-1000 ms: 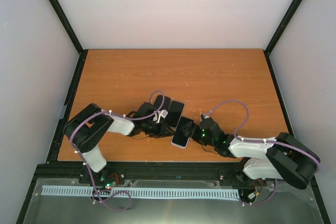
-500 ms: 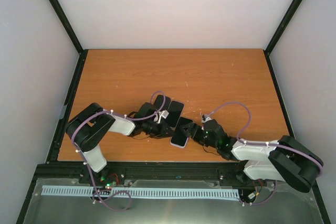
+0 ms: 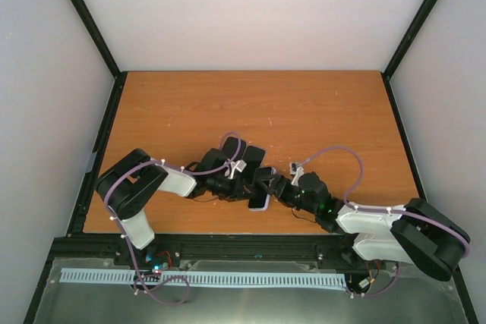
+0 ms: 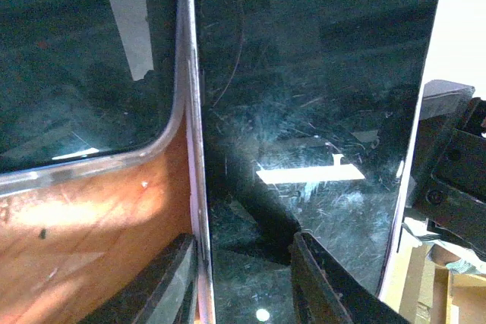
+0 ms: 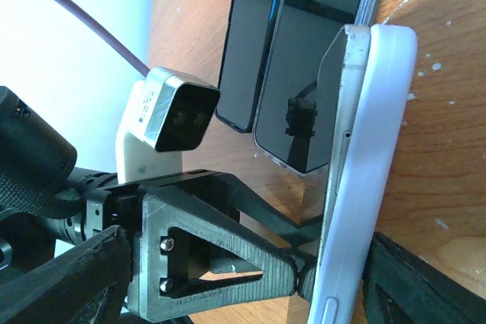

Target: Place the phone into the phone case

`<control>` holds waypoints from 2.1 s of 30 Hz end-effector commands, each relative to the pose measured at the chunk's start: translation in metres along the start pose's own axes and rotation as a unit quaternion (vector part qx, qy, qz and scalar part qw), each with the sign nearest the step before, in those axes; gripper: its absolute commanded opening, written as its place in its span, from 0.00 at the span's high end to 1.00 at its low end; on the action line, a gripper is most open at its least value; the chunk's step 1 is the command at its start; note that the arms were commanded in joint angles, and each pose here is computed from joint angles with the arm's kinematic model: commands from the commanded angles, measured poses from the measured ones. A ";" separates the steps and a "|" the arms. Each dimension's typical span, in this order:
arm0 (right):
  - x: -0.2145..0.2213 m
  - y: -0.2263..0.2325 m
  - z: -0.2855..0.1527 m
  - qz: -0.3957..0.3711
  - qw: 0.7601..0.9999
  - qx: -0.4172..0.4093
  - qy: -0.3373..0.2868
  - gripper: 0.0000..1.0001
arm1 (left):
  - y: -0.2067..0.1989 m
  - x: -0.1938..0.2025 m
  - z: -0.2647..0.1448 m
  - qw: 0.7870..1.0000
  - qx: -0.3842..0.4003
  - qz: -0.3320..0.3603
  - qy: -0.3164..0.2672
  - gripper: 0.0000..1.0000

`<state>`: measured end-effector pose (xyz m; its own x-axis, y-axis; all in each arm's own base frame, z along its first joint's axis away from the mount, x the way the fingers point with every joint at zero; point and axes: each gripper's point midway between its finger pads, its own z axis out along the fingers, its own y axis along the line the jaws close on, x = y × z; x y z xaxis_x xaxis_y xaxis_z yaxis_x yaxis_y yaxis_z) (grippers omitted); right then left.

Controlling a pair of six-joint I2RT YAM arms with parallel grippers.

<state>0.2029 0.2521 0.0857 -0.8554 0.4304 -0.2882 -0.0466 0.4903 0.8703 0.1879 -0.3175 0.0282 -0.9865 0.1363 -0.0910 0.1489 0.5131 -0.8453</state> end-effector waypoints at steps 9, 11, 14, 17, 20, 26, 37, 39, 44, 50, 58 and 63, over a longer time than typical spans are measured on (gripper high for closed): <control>0.007 -0.019 0.004 0.010 0.999 0.046 0.013 0.52 | -0.022 0.000 0.008 0.999 0.034 0.036 0.013 0.65; 0.006 -0.030 0.002 0.008 0.997 0.075 0.010 0.60 | -0.022 -0.001 0.008 0.999 0.034 0.037 0.012 0.65; 0.006 -0.039 0.001 0.004 0.996 0.094 0.007 0.69 | -0.023 -0.002 0.008 0.999 0.033 0.038 0.011 0.65; 0.007 -0.044 0.000 -0.001 0.995 0.104 0.010 0.76 | -0.023 -0.002 0.007 0.999 0.031 0.038 0.009 0.65; 0.007 -0.040 0.000 -0.011 0.995 0.095 0.012 0.81 | -0.025 -0.003 0.007 0.999 0.032 0.040 0.008 0.65; 0.005 -0.026 0.000 -0.022 0.997 0.069 0.012 0.93 | -0.029 -0.004 0.003 0.999 0.029 0.043 0.002 0.64; -0.002 0.030 -0.016 -0.059 0.998 -0.022 0.009 0.95 | -0.064 -0.029 -0.053 0.995 0.024 0.058 -0.072 0.40; -0.005 0.050 -0.023 -0.075 0.996 -0.054 0.006 0.95 | -0.074 -0.035 -0.075 0.992 0.031 0.067 -0.099 0.36; -0.006 0.106 -0.040 -0.103 0.984 -0.144 0.018 0.95 | -0.098 -0.044 -0.125 0.982 0.056 0.097 -0.154 0.21; -0.003 0.171 -0.066 -0.101 0.951 -0.289 0.034 0.94 | -0.149 -0.028 -0.171 0.958 0.153 0.159 -0.185 0.18; -0.002 0.205 -0.086 -0.094 0.925 -0.366 0.042 0.94 | -0.174 -0.009 -0.189 0.938 0.209 0.193 -0.198 0.17; 0.001 0.213 -0.092 -0.089 0.915 -0.390 0.051 0.94 | -0.179 -0.002 -0.192 0.929 0.244 0.198 -0.196 0.22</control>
<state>0.1581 0.2896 0.2538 -0.8727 0.2810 -0.3992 -0.4142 0.0066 0.9102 0.1846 -0.2476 0.2606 -0.8430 -0.1219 -0.5239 0.5113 0.1213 -0.8508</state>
